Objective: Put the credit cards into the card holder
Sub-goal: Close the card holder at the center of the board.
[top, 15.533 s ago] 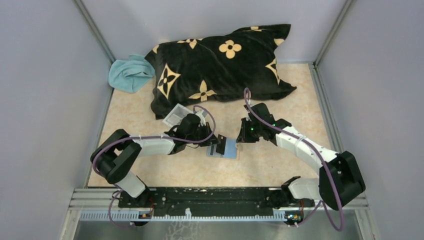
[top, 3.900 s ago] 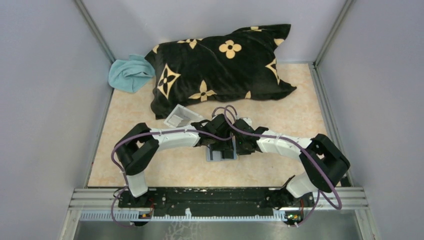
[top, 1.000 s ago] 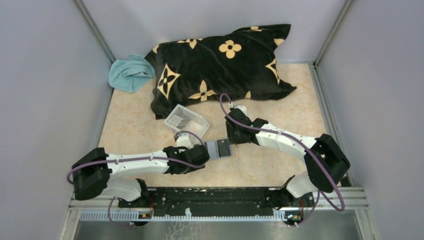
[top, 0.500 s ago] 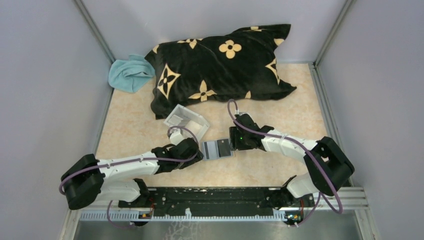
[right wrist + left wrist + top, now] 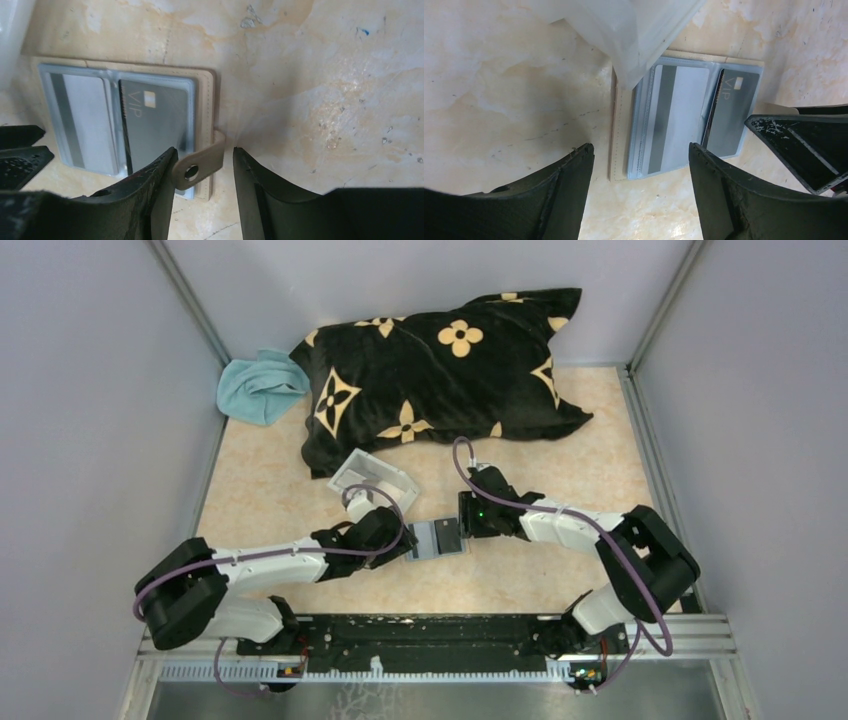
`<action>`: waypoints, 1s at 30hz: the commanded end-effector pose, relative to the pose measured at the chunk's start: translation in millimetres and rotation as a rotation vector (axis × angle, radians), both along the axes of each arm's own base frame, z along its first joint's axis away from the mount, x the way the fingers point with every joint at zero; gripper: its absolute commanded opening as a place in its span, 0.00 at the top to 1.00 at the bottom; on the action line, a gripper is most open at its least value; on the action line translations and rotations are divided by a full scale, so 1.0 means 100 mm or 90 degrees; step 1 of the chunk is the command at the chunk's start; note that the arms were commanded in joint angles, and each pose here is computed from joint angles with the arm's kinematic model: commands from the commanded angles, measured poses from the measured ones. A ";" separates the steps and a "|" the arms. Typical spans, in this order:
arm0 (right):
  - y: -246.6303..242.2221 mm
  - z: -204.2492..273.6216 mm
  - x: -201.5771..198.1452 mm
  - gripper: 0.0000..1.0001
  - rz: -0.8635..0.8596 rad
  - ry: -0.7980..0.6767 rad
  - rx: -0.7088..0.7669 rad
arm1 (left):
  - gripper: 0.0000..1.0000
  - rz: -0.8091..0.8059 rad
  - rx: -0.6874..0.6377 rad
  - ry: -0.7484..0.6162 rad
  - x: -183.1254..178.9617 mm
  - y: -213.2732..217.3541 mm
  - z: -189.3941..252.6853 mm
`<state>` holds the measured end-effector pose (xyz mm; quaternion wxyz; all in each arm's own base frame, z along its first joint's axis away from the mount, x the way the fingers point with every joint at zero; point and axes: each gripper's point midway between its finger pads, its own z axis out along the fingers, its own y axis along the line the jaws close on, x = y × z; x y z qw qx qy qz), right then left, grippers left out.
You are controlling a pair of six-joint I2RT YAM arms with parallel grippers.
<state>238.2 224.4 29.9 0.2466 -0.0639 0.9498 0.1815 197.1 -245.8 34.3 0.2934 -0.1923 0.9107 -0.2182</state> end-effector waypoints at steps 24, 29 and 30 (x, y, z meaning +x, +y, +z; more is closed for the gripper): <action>0.17 0.54 0.18 0.87 -0.009 -0.066 0.095 | 0.27 -0.092 0.023 0.065 -0.19 0.00 -0.51; 0.25 0.66 0.18 0.88 -0.001 -0.074 0.109 | 0.29 -0.104 0.013 0.065 -0.20 -0.04 -0.51; 0.27 0.70 0.17 0.88 0.000 -0.077 0.112 | 0.29 -0.107 0.013 0.067 -0.21 -0.04 -0.51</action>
